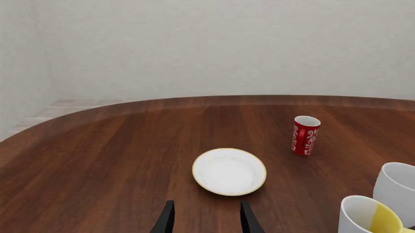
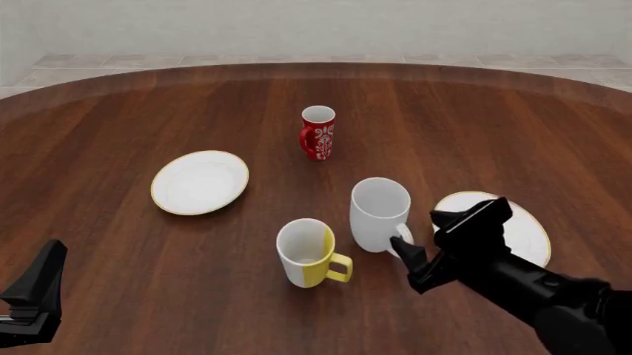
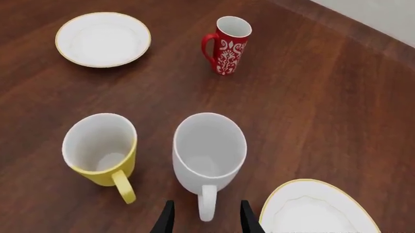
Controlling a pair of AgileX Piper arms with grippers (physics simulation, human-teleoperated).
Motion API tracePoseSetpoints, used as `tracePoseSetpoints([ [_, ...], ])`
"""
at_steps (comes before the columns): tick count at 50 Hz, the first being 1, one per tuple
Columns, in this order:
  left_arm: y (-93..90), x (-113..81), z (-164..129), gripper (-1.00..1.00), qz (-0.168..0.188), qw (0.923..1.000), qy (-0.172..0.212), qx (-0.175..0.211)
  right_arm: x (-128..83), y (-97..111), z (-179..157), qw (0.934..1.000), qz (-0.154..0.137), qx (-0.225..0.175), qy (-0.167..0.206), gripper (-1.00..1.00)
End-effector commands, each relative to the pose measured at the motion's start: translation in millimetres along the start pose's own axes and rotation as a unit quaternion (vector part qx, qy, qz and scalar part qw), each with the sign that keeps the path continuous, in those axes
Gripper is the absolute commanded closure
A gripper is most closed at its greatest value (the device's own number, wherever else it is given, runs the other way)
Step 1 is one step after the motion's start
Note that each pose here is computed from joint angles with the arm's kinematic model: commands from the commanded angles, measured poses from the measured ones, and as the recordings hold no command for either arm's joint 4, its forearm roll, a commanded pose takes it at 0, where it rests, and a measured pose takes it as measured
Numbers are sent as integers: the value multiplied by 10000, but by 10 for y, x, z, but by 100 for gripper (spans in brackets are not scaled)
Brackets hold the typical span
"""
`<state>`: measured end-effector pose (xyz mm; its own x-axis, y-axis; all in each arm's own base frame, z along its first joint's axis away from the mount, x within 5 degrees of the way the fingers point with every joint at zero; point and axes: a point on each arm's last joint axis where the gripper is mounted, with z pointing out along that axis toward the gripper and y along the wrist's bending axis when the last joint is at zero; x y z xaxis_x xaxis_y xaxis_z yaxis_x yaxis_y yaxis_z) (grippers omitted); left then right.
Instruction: Put the white mug on the left plate.
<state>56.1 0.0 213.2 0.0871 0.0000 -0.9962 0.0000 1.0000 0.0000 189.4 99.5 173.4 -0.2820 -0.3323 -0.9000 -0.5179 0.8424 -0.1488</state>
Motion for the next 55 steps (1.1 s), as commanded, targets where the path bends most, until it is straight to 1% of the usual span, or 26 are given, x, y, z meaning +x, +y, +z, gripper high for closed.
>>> tracePoseSetpoints([
  [1,0,0,0,-100,0,10000,0,0,47,-1,30,10000,24,10,47,-100],
  [16,0,0,0,-100,0,10000,0,0,64,9,84,10000,25,-11,86,-100],
  [41,0,0,0,-100,0,10000,0,0,148,11,166,9999,33,1,168,-100],
  [55,0,0,0,-100,0,10000,0,0,150,9,182,9998,24,3,177,-100],
])
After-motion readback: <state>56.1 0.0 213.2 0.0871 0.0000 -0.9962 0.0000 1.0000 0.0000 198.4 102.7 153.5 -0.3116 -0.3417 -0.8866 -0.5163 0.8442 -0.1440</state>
